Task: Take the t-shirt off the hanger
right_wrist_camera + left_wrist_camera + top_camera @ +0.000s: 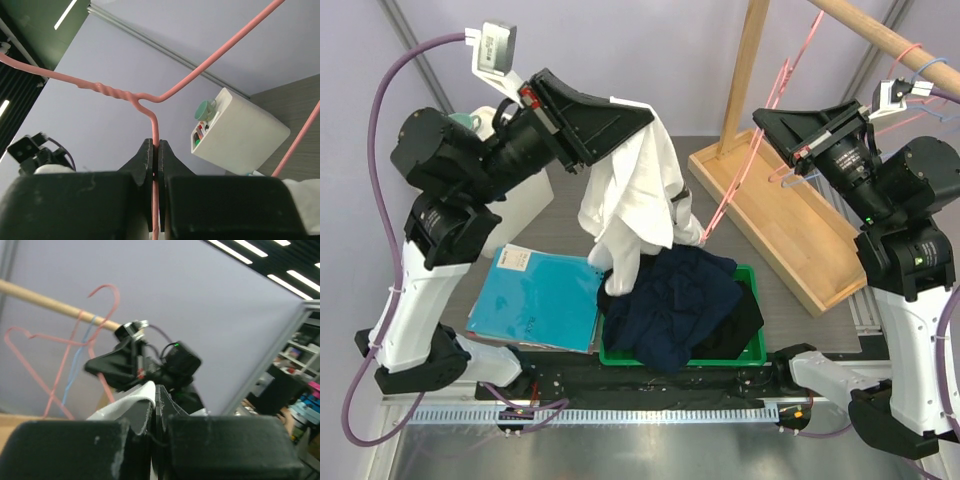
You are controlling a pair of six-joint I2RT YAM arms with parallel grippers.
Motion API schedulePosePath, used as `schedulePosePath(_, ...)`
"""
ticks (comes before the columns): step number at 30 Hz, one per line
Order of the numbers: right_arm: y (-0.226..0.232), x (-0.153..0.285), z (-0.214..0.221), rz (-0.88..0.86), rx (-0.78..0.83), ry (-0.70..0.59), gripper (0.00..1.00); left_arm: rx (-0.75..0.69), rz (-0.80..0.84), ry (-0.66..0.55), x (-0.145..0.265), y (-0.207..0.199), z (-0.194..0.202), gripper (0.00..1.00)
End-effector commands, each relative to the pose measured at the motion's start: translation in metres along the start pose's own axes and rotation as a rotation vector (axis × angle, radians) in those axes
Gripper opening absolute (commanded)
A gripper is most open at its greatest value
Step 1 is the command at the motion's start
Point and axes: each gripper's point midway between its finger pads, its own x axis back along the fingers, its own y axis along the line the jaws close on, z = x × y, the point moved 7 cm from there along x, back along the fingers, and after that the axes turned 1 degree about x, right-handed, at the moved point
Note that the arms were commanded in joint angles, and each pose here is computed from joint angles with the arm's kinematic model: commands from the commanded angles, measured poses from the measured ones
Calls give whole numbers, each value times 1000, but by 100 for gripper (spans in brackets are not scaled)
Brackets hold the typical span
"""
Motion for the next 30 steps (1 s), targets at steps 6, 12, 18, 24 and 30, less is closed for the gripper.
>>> schedulePosePath(6, 1, 3, -4, -11, 36, -55, 1, 187, 438, 27, -7, -67, -24, 0)
schedulePosePath(12, -1, 5, -4, -7, 40, -60, 1, 224, 537, -2, -2, -88, -36, 0)
schedulePosePath(18, -4, 3, -2, 2, 39, -52, 1, 233, 647, -42, 15, -117, -53, 0)
schedulePosePath(24, -4, 4, -2, 0, 38, -54, 1, 203, 694, -87, 38, -136, -66, 0)
schedulePosePath(30, -7, 5, 0, 4, 29, -52, 1, 223, 665, -53, 30, -124, -54, 0)
